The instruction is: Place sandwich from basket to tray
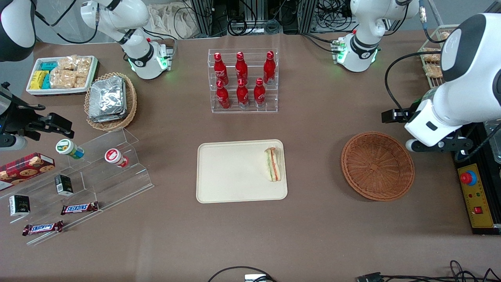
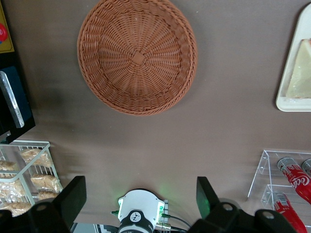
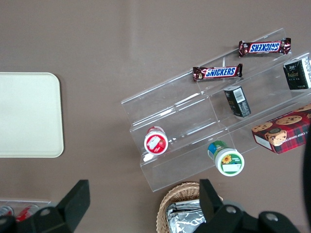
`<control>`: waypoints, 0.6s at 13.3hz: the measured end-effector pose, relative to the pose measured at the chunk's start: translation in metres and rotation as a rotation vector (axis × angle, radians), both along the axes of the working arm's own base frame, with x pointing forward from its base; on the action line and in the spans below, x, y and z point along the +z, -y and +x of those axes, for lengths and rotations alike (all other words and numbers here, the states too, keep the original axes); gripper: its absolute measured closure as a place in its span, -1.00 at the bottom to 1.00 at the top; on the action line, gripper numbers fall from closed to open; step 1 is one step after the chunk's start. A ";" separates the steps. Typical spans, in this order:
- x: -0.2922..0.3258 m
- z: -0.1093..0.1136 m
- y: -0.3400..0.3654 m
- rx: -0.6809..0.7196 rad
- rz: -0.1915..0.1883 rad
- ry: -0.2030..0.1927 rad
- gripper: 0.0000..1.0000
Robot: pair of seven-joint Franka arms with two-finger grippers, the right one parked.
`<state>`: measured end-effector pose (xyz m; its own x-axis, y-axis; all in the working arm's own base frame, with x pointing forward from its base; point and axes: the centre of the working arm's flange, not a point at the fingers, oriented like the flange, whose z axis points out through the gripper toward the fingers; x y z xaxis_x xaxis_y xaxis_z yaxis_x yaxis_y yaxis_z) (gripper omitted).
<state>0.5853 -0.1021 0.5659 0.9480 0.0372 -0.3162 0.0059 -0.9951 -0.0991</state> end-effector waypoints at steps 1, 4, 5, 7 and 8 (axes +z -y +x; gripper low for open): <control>-0.001 -0.001 -0.003 0.004 0.000 0.002 -1.00; -0.001 -0.009 -0.007 0.009 -0.003 0.031 -1.00; -0.003 -0.012 -0.014 0.018 -0.003 0.044 -1.00; -0.004 -0.021 -0.028 0.039 -0.003 0.056 -1.00; -0.004 -0.024 -0.033 0.046 -0.004 0.068 -1.00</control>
<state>0.5609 -0.0693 0.5620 0.9646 0.0803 -0.2512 0.0585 -0.9939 -0.0931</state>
